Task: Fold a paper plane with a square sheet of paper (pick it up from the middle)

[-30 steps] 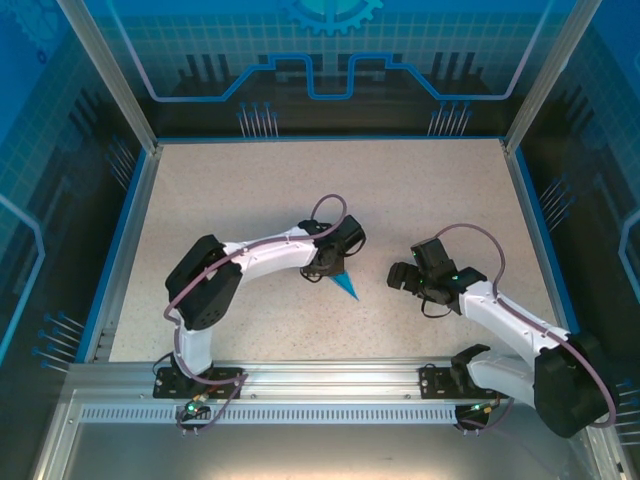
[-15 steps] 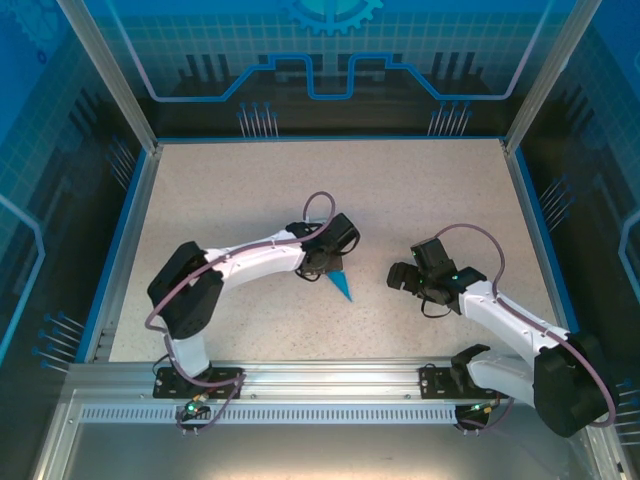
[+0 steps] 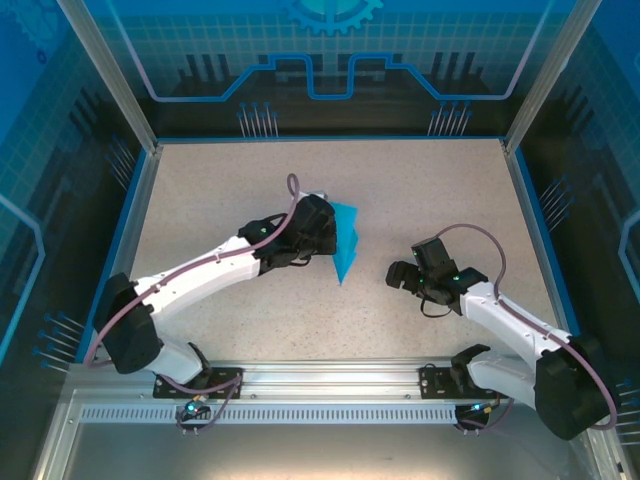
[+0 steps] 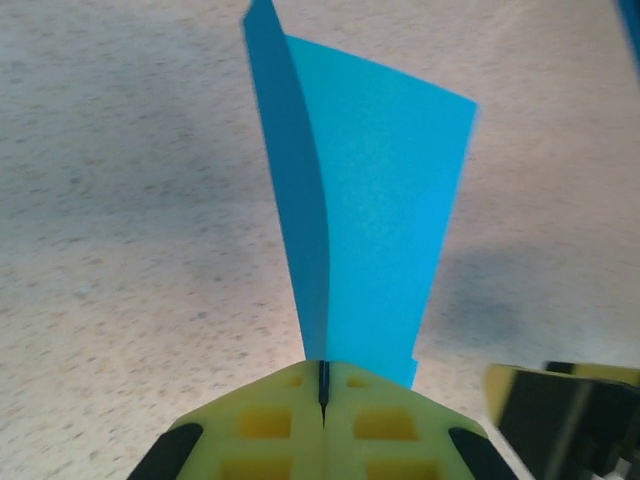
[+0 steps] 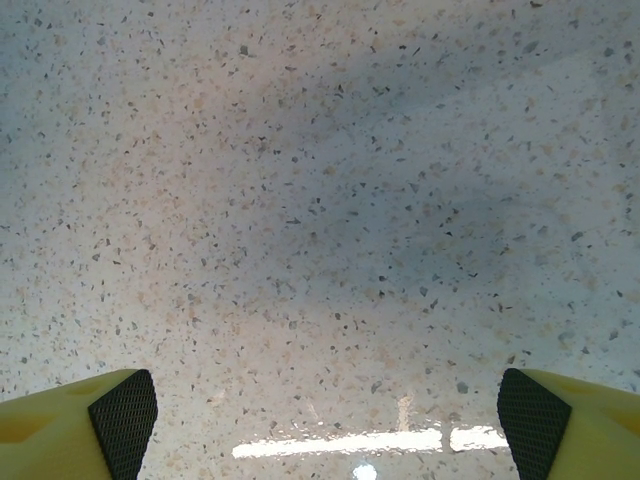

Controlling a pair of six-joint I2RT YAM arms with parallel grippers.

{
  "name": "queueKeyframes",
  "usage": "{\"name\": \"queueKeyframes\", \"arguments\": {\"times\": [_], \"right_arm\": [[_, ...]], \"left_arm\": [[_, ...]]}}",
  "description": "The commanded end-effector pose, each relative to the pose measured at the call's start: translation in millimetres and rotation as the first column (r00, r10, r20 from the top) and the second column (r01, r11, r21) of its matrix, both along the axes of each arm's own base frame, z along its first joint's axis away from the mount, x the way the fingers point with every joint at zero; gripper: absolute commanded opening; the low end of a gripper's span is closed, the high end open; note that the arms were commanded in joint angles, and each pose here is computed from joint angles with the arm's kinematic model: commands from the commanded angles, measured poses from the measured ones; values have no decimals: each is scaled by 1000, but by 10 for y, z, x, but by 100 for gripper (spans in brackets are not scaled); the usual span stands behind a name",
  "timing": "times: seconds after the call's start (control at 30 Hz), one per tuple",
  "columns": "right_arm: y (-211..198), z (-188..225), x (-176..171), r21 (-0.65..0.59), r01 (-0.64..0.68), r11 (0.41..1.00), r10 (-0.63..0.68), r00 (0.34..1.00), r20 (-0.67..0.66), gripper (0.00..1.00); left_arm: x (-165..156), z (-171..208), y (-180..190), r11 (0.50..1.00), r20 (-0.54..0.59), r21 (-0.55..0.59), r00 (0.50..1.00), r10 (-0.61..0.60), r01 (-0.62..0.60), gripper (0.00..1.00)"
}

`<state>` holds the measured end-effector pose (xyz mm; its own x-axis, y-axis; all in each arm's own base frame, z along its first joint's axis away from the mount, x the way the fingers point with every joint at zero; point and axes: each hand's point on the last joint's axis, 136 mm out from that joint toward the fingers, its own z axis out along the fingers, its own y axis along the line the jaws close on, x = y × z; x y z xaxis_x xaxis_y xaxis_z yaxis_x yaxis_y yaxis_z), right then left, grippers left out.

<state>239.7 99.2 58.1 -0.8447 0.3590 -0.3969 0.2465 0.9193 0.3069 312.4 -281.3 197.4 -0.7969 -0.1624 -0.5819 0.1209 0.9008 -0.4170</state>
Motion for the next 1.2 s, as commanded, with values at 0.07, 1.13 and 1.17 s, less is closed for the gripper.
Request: {"name": "queueKeyframes", "arguments": {"times": [0.07, 1.13, 1.17], "right_arm": [[2, 155, 89, 40, 31, 999, -33, 999, 40, 92], [1060, 379, 208, 85, -332, 939, 326, 942, 84, 87], [1130, 363, 207, 81, -348, 934, 342, 937, 75, 83]], "left_arm": [[80, 63, -190, 952, 4, -271, 989, -145, 140, 0], [-30, -1634, -73, 908, -343, -418, 930, -133, -24, 0], [-28, -1635, -66, 907, -343, -419, 930, -132, -26, 0]]}}
